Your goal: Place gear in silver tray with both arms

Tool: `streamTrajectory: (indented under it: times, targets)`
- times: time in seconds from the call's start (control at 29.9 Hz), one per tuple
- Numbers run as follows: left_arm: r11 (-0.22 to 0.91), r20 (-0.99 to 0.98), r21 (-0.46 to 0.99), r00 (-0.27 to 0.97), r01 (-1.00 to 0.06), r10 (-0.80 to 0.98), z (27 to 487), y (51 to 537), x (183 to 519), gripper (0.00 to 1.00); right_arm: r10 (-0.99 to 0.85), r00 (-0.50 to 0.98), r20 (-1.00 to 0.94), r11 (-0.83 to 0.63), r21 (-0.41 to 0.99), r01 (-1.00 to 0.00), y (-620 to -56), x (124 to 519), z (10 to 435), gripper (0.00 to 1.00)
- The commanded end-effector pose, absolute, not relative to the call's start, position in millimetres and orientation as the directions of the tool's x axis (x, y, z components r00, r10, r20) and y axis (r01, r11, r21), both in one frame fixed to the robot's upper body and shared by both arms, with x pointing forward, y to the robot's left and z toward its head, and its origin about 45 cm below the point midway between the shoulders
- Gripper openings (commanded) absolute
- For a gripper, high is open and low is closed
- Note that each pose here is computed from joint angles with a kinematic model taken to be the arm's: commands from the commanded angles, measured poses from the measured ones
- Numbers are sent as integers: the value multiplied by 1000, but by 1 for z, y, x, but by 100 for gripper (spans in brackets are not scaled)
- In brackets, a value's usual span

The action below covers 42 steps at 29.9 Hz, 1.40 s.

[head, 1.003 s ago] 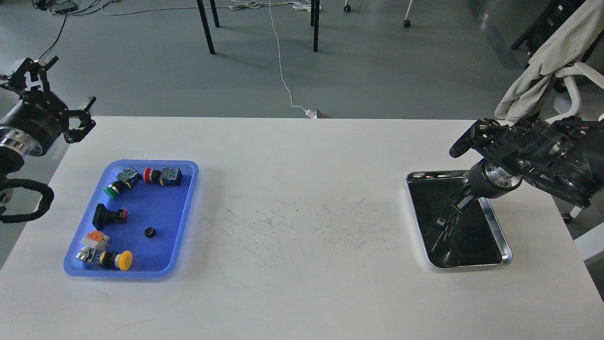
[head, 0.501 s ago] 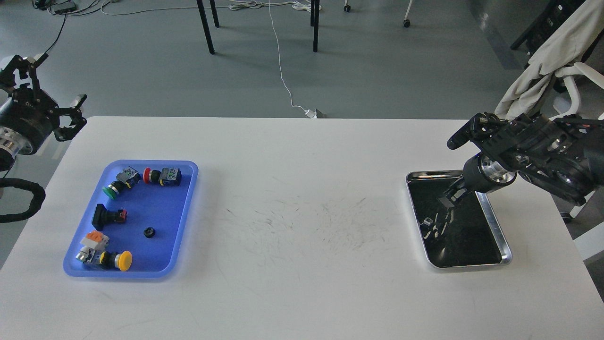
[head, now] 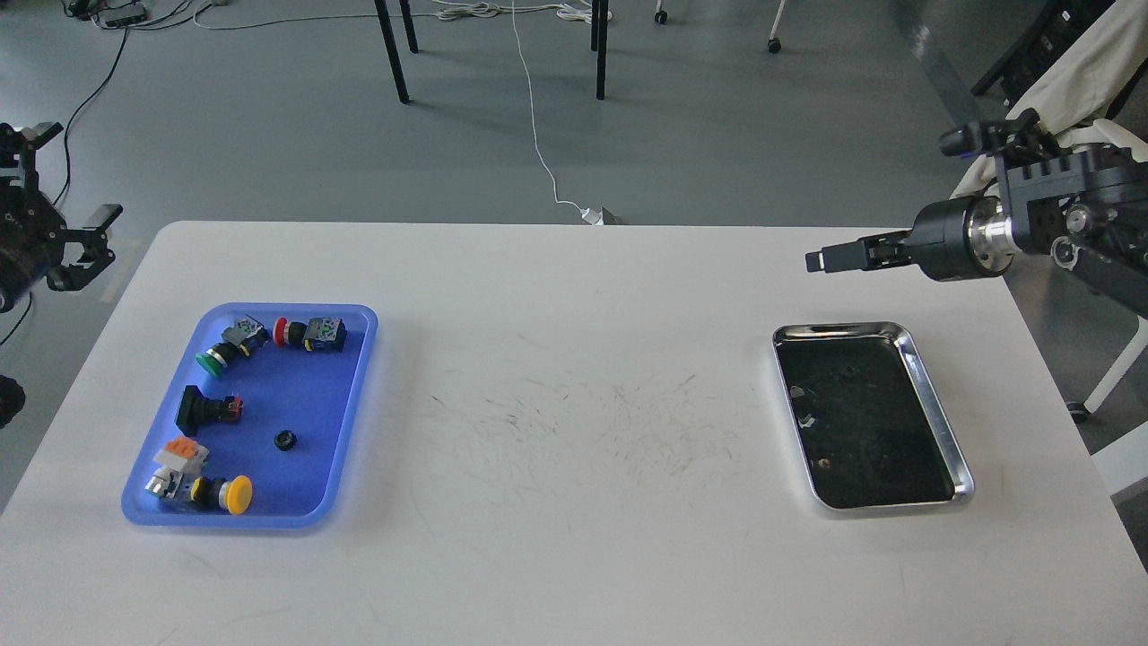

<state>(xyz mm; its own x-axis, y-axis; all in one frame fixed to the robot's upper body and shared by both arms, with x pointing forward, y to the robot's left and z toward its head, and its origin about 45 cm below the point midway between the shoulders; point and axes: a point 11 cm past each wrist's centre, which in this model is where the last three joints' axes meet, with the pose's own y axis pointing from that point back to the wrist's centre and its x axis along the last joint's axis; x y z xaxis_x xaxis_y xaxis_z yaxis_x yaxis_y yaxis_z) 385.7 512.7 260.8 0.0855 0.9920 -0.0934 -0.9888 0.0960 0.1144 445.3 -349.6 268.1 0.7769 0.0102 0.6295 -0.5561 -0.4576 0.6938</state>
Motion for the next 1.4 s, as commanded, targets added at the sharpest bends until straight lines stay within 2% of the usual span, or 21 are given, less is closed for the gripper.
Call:
streamTrajectory:
  times: [0.0,0.1,0.23,0.43,0.8,1.1,1.27,1.37]
  targets:
    - [92,-4,74,92,-993,996,279,529,378,99,-210,736,644,-496,578,-648,-373,445,295,84]
    - [144,3,71,144,-987,990,282,528,373,99,-381,707,596,-535,482,-694,-379,441,307,84]
    - [175,38,98,179,-980,983,277,523,372,98,-513,685,518,-568,393,-723,-384,431,318,84]
    - [219,126,159,240,-963,963,266,519,367,98,-688,548,475,-483,264,-835,-416,418,331,84]
    - [272,340,351,392,-896,855,253,525,346,98,-766,507,394,-444,245,-862,-411,399,301,84]
    - [332,462,516,583,-790,669,235,510,333,94,-774,518,365,-454,251,-855,-403,400,290,86]
    - [327,514,539,611,-776,602,244,511,336,94,-779,524,345,-443,287,-849,-401,394,265,86]
    - [303,569,505,576,-808,587,273,521,345,94,-781,525,338,-440,299,-847,-400,391,256,87]
